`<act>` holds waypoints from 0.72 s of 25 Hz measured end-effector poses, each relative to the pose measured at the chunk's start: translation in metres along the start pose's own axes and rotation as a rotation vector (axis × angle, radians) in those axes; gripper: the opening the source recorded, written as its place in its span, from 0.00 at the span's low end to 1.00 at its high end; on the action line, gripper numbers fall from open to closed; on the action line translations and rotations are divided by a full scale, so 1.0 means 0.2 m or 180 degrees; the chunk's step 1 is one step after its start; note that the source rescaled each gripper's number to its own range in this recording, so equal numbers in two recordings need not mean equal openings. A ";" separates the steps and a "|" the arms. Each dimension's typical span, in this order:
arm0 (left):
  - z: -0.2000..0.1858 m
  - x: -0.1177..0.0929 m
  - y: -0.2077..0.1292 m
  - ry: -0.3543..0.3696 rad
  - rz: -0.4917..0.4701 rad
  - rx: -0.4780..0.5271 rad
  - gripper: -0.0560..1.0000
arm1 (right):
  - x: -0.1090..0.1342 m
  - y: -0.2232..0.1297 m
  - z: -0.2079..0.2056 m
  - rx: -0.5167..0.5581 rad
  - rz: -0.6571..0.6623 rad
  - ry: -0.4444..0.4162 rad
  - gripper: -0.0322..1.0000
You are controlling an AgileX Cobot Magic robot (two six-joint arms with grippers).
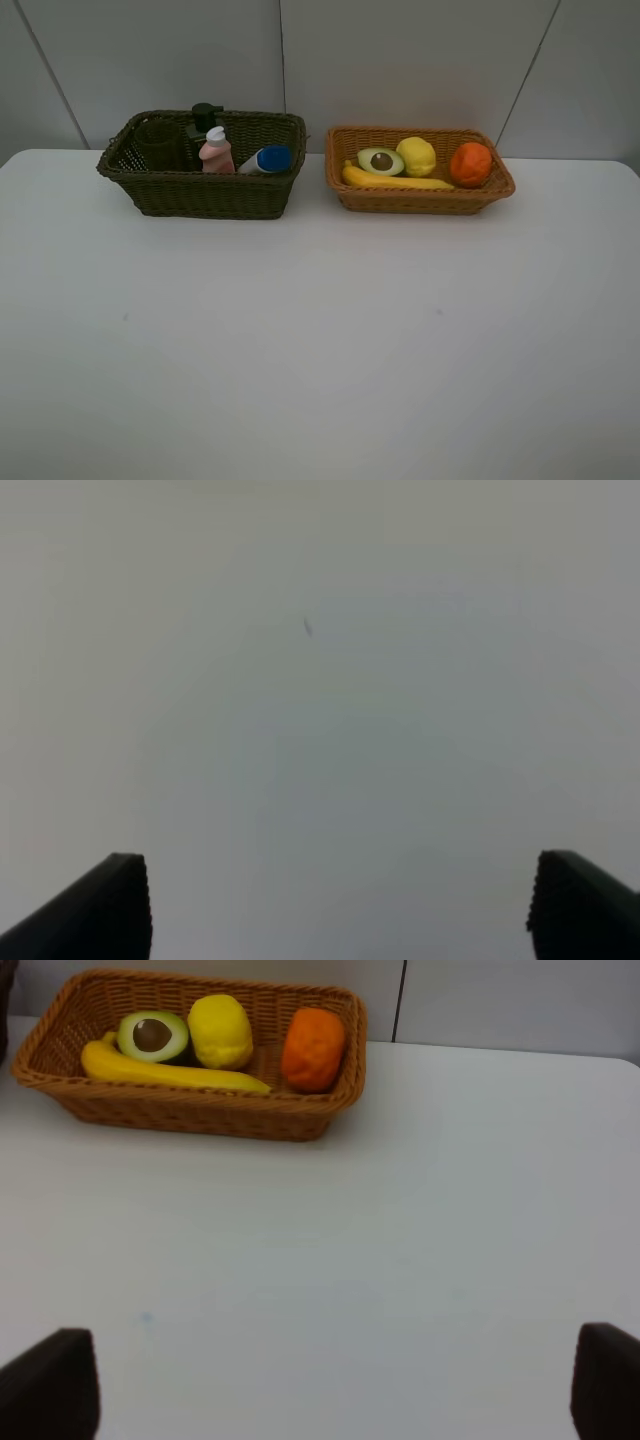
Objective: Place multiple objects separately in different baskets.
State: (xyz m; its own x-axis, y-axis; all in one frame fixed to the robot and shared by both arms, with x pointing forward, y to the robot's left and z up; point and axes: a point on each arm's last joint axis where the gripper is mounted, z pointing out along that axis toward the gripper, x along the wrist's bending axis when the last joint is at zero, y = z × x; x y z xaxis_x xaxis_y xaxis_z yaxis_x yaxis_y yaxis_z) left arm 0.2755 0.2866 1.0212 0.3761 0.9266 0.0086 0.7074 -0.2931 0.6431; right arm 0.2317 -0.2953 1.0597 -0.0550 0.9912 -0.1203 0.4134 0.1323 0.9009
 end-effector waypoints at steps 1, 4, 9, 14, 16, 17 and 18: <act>0.00 0.00 0.00 -0.0002 -0.0008 -0.0017 1.00 | 0.00 0.00 0.00 0.0000 0.0000 0.0000 1.00; 0.00 0.00 0.00 -0.0007 -0.0016 -0.0028 1.00 | 0.00 0.00 0.00 0.0000 0.0000 0.0000 1.00; -0.01 0.00 0.00 0.0034 -0.0068 -0.0062 1.00 | 0.00 0.00 0.00 0.0000 0.0000 0.0000 1.00; -0.04 0.00 -0.02 0.0165 -0.0254 -0.0250 1.00 | 0.00 0.00 0.00 0.0000 0.0000 0.0000 1.00; -0.06 0.00 -0.03 0.0236 -0.0307 -0.0364 1.00 | 0.00 0.00 0.00 0.0000 0.0000 0.0000 1.00; -0.07 0.00 -0.04 0.0280 -0.0333 -0.0432 1.00 | 0.00 0.00 0.00 0.0000 0.0000 0.0000 1.00; -0.08 0.00 -0.05 0.0320 -0.0367 -0.0503 1.00 | 0.00 0.00 0.00 0.0000 0.0000 0.0000 1.00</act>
State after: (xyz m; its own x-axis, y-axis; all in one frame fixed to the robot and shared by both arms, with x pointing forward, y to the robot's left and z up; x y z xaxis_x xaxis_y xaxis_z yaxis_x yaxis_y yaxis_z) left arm 0.2589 0.2927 1.0263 0.2309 0.9730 -0.0007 0.6368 -0.1506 0.7562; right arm 0.2317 -0.2953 1.0597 -0.0550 0.9912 -0.1203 0.4134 0.1323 0.9009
